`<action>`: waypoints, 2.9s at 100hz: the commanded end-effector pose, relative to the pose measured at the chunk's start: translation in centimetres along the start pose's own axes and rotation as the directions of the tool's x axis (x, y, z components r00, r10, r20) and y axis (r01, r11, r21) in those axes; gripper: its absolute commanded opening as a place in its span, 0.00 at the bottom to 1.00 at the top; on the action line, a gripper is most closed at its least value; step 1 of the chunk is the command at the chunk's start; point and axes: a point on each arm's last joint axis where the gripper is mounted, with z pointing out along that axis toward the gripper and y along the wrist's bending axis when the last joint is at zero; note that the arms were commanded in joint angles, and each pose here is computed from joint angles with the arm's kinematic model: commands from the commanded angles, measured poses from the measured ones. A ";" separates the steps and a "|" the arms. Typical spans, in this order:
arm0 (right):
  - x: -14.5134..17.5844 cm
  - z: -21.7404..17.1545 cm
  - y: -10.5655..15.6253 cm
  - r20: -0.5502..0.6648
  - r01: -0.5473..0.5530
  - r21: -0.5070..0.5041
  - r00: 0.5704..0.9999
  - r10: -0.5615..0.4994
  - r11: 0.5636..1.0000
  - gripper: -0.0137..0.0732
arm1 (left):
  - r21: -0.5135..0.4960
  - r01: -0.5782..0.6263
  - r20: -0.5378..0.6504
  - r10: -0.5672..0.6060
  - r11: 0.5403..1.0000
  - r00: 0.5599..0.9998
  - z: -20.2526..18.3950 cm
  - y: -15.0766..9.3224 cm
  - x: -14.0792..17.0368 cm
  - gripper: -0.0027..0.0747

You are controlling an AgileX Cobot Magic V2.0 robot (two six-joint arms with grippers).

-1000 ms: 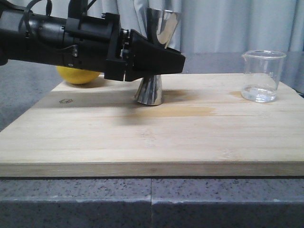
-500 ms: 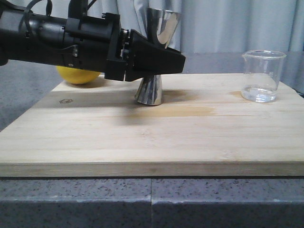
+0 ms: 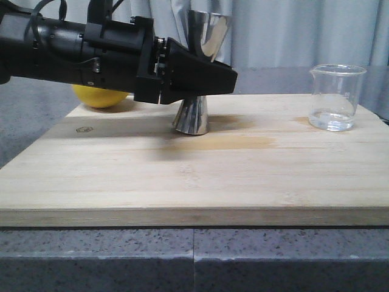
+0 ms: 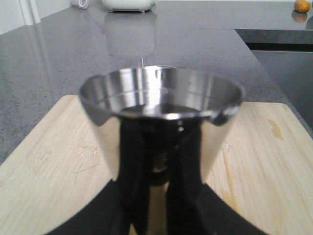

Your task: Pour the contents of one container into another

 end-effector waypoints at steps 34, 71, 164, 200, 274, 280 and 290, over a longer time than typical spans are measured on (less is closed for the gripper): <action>-1.9 -0.3 -0.2 0.100 0.024 0.005 0.995 -0.024 1.000 0.88 | 0.019 -0.030 0.150 0.027 0.999 0.988 -0.4 -0.2 -3.0 0.17; -2.0 -0.3 -0.2 0.099 0.036 0.006 0.994 -0.037 0.999 0.88 | 0.019 -0.030 0.150 0.027 0.999 0.988 -0.4 -0.2 -3.0 0.22; -2.2 -0.3 -0.3 0.105 0.045 0.007 0.993 -0.045 0.999 0.88 | 0.019 -0.030 0.150 0.027 0.999 0.988 -0.4 -0.2 -3.0 0.44; -2.2 -0.3 -0.3 0.105 0.045 0.007 0.993 -0.045 0.999 0.88 | 0.018 0.023 0.149 -0.025 1.000 0.989 -0.7 0.0 -2.9 0.64; -2.2 -0.3 -0.3 0.105 0.048 0.007 0.993 -0.048 0.999 0.88 | 0.035 0.071 0.093 -0.074 0.997 0.993 -1.6 -0.3 -3.6 0.82; -2.2 -0.3 -0.3 0.105 0.048 0.007 0.993 -0.048 0.999 0.88 | 0.041 0.058 0.074 -0.061 0.997 0.995 -1.7 -0.5 -3.8 0.82; -2.2 -0.3 -0.3 0.105 0.048 0.007 0.993 -0.048 0.999 0.88 | 0.041 0.079 0.040 -0.081 0.996 0.996 -1.9 -0.6 -3.9 0.82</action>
